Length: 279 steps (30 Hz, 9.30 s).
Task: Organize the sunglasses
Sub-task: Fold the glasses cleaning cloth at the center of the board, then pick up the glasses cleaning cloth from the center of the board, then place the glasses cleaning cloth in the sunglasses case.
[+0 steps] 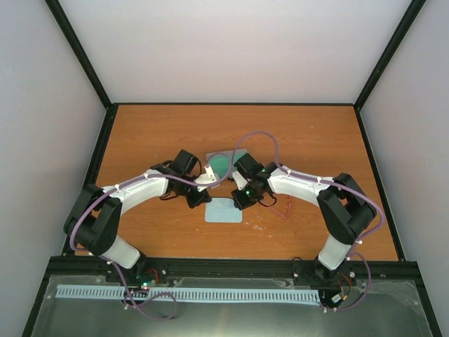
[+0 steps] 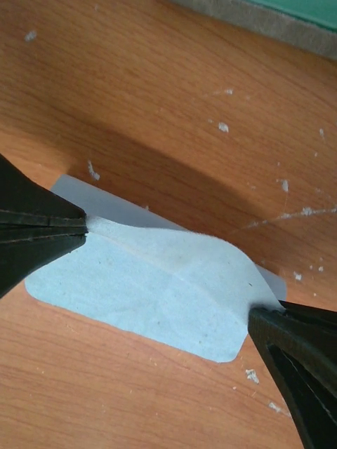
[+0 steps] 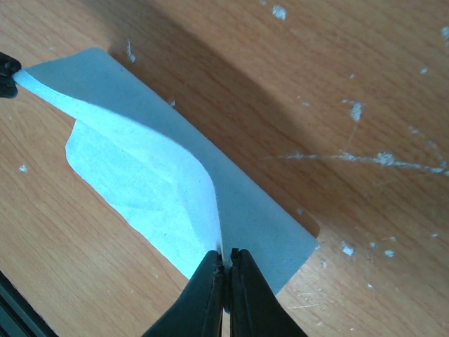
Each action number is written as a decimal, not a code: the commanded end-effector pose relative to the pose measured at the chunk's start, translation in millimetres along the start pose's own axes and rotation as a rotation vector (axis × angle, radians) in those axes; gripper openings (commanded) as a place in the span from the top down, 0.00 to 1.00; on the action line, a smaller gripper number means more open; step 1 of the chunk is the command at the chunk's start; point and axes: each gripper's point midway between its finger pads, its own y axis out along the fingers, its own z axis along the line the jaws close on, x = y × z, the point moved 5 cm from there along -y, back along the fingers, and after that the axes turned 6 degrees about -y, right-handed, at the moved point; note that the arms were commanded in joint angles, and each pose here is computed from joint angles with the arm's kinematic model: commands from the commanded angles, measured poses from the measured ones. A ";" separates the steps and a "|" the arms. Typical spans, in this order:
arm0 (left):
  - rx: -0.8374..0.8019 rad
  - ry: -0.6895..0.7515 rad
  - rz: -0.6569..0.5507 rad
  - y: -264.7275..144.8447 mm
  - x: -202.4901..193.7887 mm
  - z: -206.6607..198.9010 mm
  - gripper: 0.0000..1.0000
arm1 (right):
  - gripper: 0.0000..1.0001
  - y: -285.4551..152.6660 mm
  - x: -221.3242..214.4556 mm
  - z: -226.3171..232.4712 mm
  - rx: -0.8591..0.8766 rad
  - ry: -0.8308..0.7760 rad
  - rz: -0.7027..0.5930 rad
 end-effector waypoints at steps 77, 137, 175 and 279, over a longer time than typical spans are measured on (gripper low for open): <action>0.072 -0.027 0.104 25.9 -18.3 7.5 0.76 | 0.69 30.9 -23.2 -24.5 -0.113 0.147 0.090; 0.198 0.004 -0.108 -15.2 39.3 14.9 0.99 | 0.97 -34.5 18.6 -31.5 -0.276 0.158 -0.255; 0.240 0.031 -0.145 3.3 75.9 98.5 0.99 | 0.97 -23.5 104.4 -104.1 -0.369 0.182 -0.261; 0.187 0.015 -0.196 -10.4 73.2 71.9 0.49 | 0.69 -51.9 83.0 -103.1 -0.383 0.275 -0.300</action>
